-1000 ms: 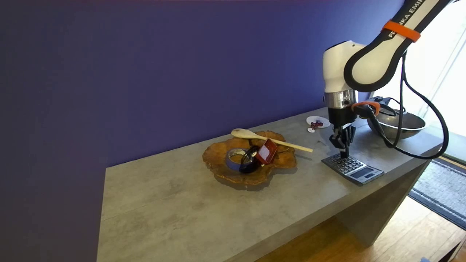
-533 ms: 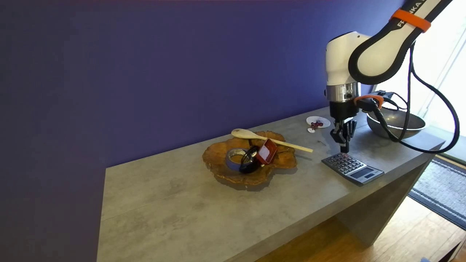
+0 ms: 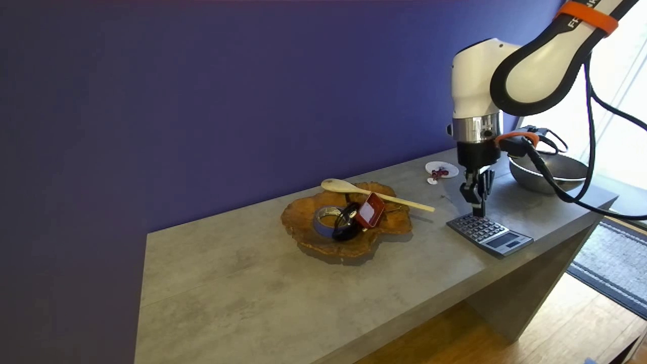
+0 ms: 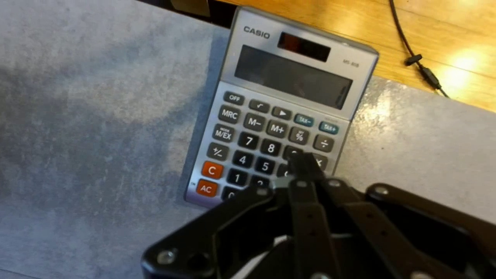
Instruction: Press the formula 1 + 1 = on the calculator
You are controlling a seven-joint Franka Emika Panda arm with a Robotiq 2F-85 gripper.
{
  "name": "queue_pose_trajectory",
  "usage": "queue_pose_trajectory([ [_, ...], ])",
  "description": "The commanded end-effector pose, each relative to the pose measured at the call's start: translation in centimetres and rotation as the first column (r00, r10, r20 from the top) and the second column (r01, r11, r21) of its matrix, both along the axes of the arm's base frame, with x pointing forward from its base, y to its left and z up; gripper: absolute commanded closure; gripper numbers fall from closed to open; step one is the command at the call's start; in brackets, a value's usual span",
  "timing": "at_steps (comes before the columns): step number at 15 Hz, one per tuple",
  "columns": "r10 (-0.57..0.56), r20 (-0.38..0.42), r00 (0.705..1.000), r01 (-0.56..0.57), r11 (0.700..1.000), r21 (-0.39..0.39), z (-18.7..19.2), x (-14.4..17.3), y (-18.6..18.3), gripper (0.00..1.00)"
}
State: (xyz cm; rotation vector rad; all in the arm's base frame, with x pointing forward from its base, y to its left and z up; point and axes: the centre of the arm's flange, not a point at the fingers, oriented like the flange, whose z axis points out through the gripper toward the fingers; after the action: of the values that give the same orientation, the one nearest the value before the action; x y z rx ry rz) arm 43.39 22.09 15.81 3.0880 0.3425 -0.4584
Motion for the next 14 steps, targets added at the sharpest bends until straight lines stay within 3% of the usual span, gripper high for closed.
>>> queue_pose_trajectory([
  [1, 0.024, -0.005, 1.000, -0.023, 1.000, 0.012, 0.6, -1.1, 1.0, 1.00],
  [14, -0.001, 0.023, 1.000, 0.000, 0.999, 0.039, -1.2, 1.4, 2.5, 1.00],
])
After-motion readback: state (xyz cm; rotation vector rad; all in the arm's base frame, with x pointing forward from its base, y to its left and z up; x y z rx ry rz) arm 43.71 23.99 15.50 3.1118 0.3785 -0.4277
